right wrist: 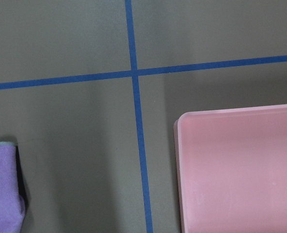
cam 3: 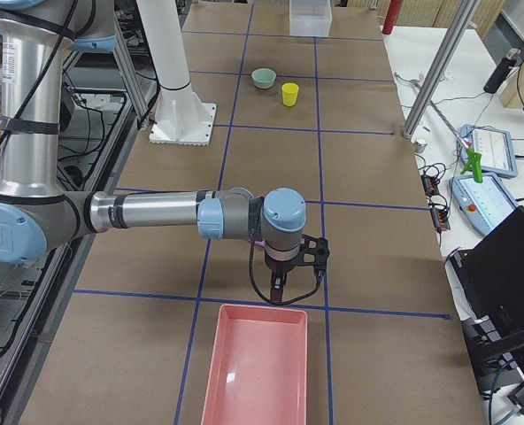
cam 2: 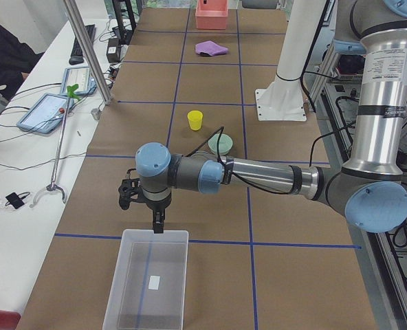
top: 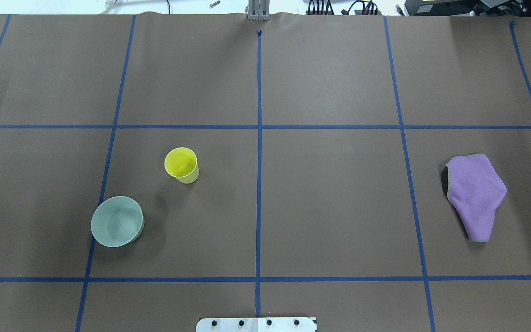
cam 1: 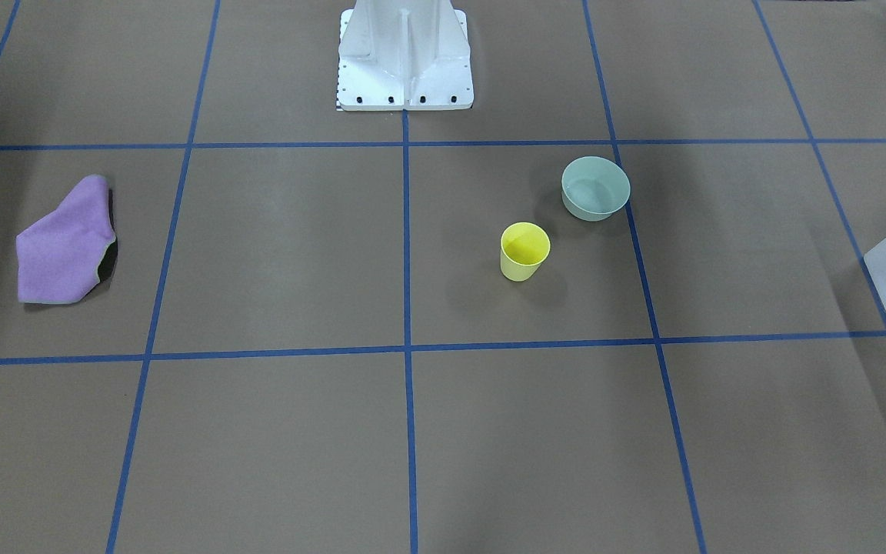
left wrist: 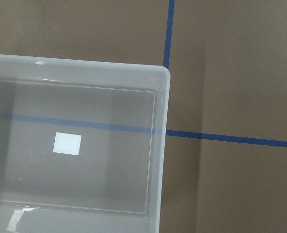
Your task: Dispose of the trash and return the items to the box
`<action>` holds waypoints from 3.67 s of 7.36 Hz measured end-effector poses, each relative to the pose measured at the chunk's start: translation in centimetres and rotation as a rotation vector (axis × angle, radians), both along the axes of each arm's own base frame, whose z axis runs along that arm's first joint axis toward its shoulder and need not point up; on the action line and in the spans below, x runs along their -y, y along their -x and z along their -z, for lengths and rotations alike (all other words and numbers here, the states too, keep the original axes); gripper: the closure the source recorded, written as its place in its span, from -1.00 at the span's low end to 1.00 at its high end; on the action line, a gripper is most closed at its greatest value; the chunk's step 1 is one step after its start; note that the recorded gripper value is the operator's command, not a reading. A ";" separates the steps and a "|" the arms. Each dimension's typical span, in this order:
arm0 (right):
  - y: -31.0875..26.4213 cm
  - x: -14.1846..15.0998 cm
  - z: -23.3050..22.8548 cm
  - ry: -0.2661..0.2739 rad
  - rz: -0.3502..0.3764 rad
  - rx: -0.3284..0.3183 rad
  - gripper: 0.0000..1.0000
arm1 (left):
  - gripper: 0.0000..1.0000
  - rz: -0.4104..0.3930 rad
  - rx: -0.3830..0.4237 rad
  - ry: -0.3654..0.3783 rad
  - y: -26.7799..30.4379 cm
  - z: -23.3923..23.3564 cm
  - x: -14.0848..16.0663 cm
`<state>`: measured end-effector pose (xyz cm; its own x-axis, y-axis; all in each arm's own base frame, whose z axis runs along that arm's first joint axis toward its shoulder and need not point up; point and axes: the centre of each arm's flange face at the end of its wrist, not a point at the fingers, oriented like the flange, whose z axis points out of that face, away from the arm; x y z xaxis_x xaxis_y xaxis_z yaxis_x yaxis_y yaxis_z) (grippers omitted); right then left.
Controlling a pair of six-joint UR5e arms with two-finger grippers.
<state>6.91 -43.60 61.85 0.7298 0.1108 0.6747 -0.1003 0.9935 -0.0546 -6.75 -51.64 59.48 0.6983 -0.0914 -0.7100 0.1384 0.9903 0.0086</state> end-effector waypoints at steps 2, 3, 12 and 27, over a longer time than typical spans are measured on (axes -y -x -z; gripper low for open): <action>0.0 0.0 0.2 -0.003 -0.002 0.002 -1.00 | -0.96 0.000 -0.003 -0.004 0.0 0.2 -0.1; 0.0 0.1 0.3 -0.005 -0.003 0.002 -1.00 | -0.96 -0.001 -0.003 -0.005 0.0 0.2 -0.1; -0.1 -0.1 1.7 -0.024 -0.012 0.043 -1.00 | -0.96 0.020 -0.025 -0.062 -0.2 2.9 1.8; 0.0 0.5 2.7 -0.030 -0.024 0.055 -1.00 | -0.96 0.141 -0.157 0.202 -39.5 19.4 -15.2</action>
<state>6.87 -44.07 59.19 0.6890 0.1069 0.7169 -0.1214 0.9921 -0.0312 32.75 -36.47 40.07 0.5514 -0.3304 -0.7660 0.2593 0.9406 -0.2191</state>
